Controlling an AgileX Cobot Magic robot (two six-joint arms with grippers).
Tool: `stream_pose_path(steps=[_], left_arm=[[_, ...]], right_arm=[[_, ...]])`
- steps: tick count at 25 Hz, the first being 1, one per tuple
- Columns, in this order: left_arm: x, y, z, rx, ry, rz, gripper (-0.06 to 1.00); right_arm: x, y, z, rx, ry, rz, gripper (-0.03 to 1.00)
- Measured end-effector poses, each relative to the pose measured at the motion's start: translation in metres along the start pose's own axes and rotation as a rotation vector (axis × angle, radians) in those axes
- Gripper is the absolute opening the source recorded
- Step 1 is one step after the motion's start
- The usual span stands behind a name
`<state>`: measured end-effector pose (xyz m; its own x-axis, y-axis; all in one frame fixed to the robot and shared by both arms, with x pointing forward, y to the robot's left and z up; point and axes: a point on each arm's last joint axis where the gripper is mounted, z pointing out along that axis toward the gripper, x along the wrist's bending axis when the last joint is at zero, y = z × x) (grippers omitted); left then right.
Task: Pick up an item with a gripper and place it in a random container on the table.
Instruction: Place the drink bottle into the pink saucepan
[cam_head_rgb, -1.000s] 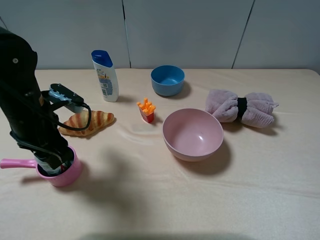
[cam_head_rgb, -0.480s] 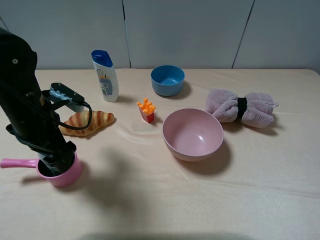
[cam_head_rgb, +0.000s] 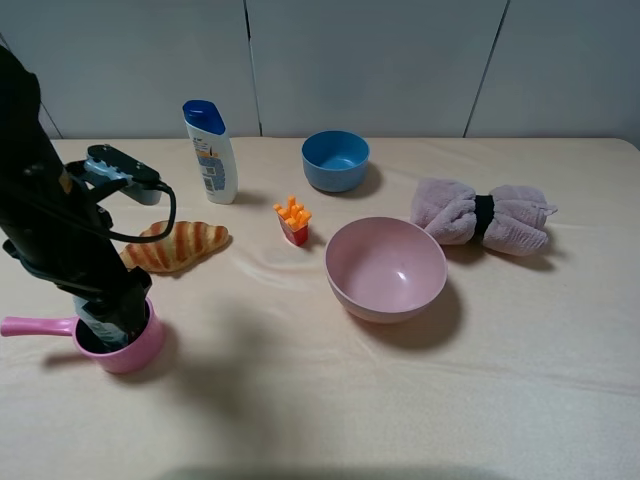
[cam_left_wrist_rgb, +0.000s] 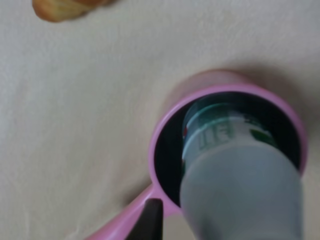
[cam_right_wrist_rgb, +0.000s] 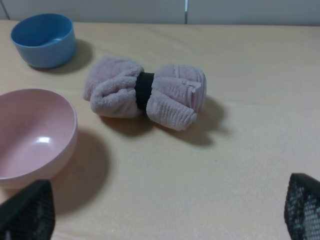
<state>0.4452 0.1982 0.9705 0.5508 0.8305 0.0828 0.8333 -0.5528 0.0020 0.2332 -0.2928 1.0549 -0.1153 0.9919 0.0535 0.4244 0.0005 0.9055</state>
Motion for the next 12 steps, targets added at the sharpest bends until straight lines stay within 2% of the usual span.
stream_pose_path(steps=[12], left_arm=[[0.001,-0.028,-0.060,-0.195,-0.006,-0.036,0.87]], right_arm=[[0.000,0.000,0.000,0.000,0.000,0.000,0.69]])
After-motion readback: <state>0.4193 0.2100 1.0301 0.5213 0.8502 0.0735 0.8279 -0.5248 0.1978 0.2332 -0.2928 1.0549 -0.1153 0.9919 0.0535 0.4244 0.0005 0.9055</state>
